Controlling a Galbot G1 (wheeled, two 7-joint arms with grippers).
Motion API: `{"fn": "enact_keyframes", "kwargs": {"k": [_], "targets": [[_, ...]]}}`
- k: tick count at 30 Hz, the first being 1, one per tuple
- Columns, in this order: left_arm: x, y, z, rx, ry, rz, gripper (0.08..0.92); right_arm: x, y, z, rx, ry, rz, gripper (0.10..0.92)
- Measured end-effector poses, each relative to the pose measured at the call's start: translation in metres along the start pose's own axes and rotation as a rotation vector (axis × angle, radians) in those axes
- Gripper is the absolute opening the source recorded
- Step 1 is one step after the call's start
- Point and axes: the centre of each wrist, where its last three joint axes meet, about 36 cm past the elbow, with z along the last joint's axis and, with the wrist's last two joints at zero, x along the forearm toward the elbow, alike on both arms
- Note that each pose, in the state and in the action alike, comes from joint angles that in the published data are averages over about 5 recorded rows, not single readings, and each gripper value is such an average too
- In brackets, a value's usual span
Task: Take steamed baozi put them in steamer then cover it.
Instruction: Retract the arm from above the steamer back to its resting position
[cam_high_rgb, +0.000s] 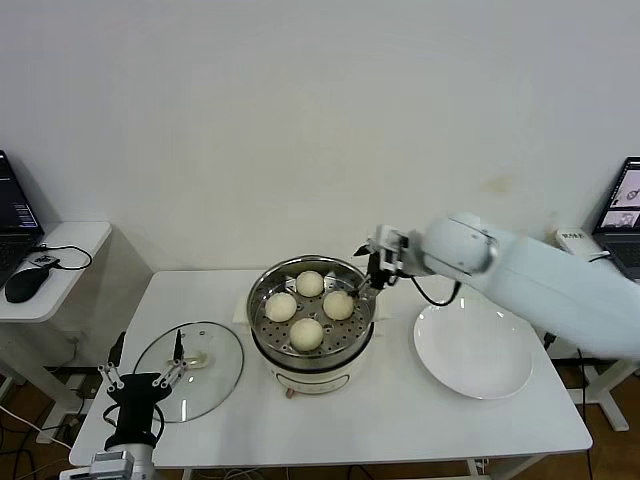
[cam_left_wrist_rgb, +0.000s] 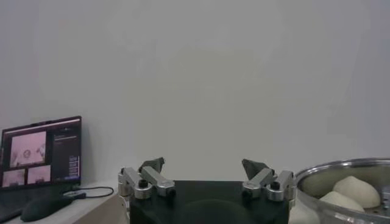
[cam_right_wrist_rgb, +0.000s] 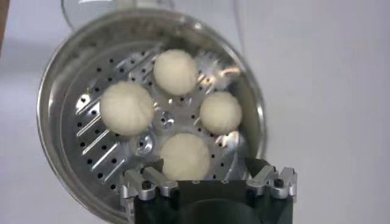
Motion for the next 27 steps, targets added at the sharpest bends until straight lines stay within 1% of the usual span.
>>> {"fn": "enact_keyframes", "kwargs": {"k": [5,8,11,14,17,20,24,27], "targets": [[-0.005,0.005,0.008,-0.050,0.014,0.006,0.823,0.011,0.029,0.043,-0.079,-0.165,0.169,0.823],[-0.009,0.011,0.015,-0.113,0.018,0.015,0.823,0.015,0.047,0.061,-0.122,-0.269,0.279,0.823],[-0.015,0.019,0.026,-0.223,0.016,0.029,0.823,0.019,0.068,0.081,-0.178,-0.359,0.392,0.823],[-0.021,0.030,0.037,-0.383,0.002,0.046,0.823,0.026,0.092,0.105,-0.247,-0.423,0.505,0.823],[-0.026,0.044,0.049,-0.572,-0.018,0.069,0.823,0.036,0.117,0.132,-0.321,-0.457,0.618,0.823],[-0.028,0.057,0.062,-0.765,-0.028,0.105,0.823,0.049,0.143,0.158,-0.391,-0.461,0.729,0.823],[-0.029,0.071,0.076,-0.999,-0.031,0.172,0.823,0.070,0.175,0.187,-0.466,-0.434,0.859,0.823],[-0.032,0.078,0.086,-1.145,-0.035,0.229,0.823,0.087,0.197,0.204,-0.502,-0.400,0.938,0.823]]}}
